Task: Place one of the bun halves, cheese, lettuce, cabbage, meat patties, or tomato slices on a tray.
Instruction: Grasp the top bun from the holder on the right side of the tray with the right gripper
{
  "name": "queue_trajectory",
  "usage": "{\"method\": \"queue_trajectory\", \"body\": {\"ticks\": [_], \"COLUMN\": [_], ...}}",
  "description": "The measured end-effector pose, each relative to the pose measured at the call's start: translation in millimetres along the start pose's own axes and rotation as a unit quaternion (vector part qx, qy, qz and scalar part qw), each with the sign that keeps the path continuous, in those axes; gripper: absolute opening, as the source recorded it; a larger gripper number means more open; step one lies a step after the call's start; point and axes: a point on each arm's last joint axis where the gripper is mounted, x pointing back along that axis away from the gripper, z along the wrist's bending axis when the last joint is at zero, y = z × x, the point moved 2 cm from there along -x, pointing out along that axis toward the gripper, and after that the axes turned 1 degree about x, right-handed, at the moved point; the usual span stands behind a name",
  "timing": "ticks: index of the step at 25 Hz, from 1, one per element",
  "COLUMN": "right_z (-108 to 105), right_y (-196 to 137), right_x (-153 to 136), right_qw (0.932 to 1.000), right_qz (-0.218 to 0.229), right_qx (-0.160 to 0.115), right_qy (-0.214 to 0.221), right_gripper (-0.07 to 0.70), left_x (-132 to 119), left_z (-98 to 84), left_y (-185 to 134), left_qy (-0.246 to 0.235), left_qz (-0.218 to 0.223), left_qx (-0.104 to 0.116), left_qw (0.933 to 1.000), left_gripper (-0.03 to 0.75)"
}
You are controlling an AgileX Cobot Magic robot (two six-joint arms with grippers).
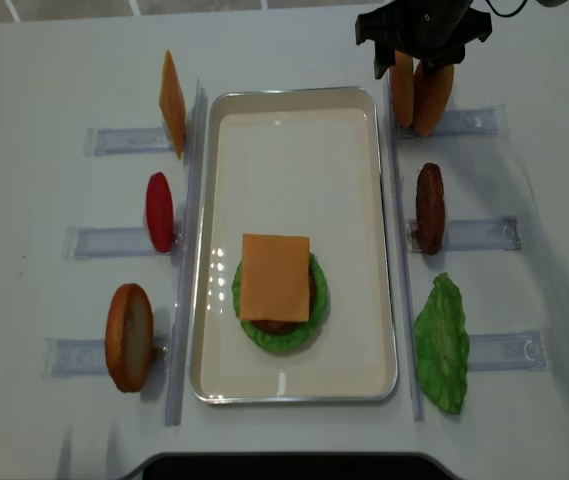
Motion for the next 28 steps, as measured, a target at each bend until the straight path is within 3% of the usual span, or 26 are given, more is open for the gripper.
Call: {"method": "queue_trajectory", "body": {"ticks": [28], "right_z": [-1.4], "right_y": [1.4], "right_x": [0.2], "right_qw": [0.9999], "right_qz": [-0.006], "right_qx": [0.01], "right_qy": [-0.006], "right_gripper": [0.462], "left_x": [0.0], "left_z": [0.0], "left_y": [0.0], "left_qy": [0.0], "left_qz": [0.0], "left_qx": [0.0], "left_qw": [1.0], "left_gripper": [0.471]}}
